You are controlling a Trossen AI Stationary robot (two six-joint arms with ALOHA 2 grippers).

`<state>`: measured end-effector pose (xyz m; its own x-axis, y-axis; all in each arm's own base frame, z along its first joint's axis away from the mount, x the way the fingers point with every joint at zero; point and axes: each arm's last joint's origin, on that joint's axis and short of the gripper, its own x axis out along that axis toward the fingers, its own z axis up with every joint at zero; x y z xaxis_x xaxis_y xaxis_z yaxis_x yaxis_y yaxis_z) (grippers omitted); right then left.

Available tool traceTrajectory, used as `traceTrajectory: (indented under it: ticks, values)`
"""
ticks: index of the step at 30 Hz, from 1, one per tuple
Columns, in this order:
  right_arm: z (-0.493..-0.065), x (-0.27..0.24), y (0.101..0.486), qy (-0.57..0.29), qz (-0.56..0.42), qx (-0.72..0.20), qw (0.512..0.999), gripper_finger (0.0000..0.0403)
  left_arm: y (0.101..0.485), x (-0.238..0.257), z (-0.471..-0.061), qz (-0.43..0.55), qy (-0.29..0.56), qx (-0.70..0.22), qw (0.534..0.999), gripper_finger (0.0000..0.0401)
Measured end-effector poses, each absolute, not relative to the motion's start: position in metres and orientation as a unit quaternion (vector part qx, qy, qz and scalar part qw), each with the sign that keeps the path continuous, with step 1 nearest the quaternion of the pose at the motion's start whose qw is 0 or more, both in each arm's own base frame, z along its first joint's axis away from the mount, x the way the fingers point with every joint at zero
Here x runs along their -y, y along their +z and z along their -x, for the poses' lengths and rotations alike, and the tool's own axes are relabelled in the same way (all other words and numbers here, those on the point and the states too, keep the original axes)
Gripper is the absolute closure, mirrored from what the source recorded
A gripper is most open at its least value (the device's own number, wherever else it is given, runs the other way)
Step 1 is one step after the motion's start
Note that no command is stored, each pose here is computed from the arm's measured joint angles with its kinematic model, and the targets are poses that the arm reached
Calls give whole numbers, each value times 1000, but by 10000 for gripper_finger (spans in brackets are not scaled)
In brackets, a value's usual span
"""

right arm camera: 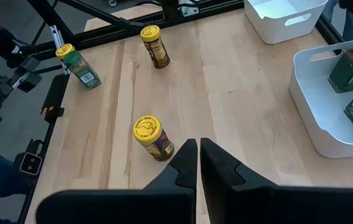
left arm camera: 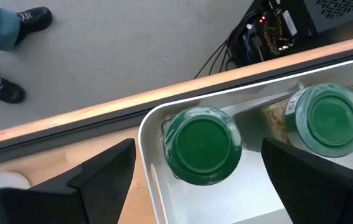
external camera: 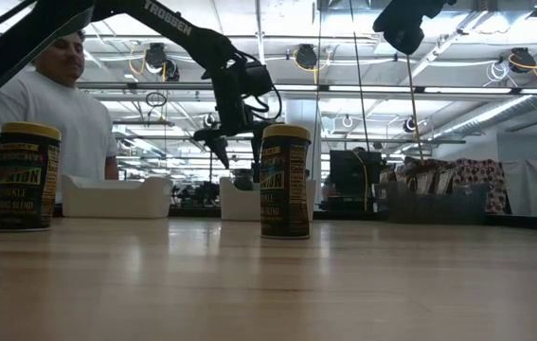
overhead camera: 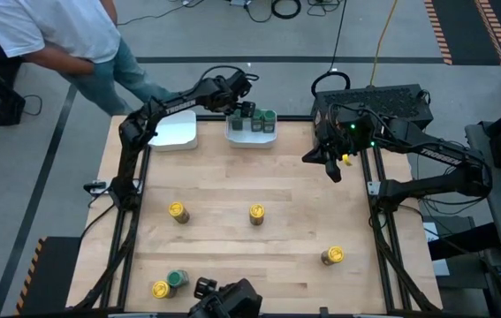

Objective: Sort spices by type
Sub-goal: Put the top green seasoning bottle into the right white bin

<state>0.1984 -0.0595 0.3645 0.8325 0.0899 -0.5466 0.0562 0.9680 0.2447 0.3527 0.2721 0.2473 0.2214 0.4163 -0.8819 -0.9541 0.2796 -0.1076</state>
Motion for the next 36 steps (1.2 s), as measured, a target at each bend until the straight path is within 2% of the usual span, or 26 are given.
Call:
traceTrajectory:
  ticks: [11,31,36]
  values:
    - [-198,59,364,10,-124,-291,949,403,243,-271,-358,364,494,-360,703,51]
    - [-198,59,364,11,-119,-290,949,403,234,-269,-360,364,508,-364,691,51]
    - [-198,59,364,11,-119,-290,949,403,234,-270,-361,366,506,-361,693,70]
